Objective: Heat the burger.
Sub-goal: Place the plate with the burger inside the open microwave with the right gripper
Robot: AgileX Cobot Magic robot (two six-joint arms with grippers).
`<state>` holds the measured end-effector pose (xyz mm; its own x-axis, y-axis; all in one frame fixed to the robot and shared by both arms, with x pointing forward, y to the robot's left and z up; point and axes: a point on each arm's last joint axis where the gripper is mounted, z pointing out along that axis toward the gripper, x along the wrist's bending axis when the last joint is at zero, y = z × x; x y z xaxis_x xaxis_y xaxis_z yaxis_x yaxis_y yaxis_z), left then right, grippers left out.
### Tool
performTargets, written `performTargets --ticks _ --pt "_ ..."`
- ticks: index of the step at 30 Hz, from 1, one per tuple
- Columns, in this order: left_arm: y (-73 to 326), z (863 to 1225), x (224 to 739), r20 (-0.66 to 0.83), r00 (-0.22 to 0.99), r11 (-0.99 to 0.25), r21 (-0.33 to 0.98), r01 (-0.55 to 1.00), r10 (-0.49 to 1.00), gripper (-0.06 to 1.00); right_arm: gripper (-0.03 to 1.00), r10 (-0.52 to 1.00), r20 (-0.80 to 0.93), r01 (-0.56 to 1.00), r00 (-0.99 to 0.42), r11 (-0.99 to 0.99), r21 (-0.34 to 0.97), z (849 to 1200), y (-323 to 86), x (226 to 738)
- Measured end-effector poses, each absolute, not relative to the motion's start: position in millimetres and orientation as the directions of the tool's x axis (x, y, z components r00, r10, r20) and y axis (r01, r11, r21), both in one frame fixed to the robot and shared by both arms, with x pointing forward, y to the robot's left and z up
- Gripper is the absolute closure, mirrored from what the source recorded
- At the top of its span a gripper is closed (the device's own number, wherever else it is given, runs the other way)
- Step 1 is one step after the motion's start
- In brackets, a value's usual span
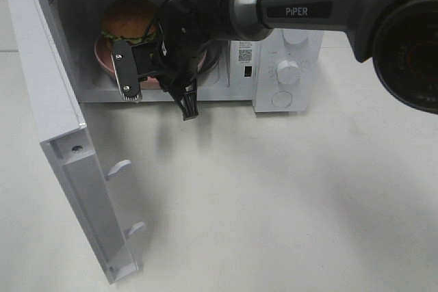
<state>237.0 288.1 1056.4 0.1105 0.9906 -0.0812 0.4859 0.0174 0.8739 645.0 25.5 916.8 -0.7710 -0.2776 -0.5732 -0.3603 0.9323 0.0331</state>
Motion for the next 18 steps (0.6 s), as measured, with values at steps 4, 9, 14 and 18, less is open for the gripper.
performTargets --ticks 4,9,14,18 --pt "288.1 1056.4 237.0 -0.081 0.11 0.017 0.874 0.486 0.991 -0.03 0.91 -0.253 -0.586 -0.349 -0.77 0.936 0.055 914.0 27.9 647.1" --pt "288.1 1056.4 237.0 -0.081 0.11 0.017 0.874 0.486 0.991 -0.03 0.87 -0.222 -0.598 -0.332 -0.77 0.94 0.079 915.2 29.2 648.3" --pt "288.1 1056.4 237.0 -0.081 0.11 0.017 0.874 0.486 0.991 -0.03 0.77 -0.192 -0.613 -0.319 -0.766 0.942 0.104 917.0 29.7 650.5" --pt "288.1 1056.4 237.0 -0.081 0.11 0.017 0.874 0.486 0.991 -0.03 0.69 -0.183 -0.616 -0.311 -0.766 0.944 0.107 917.5 27.4 652.9"
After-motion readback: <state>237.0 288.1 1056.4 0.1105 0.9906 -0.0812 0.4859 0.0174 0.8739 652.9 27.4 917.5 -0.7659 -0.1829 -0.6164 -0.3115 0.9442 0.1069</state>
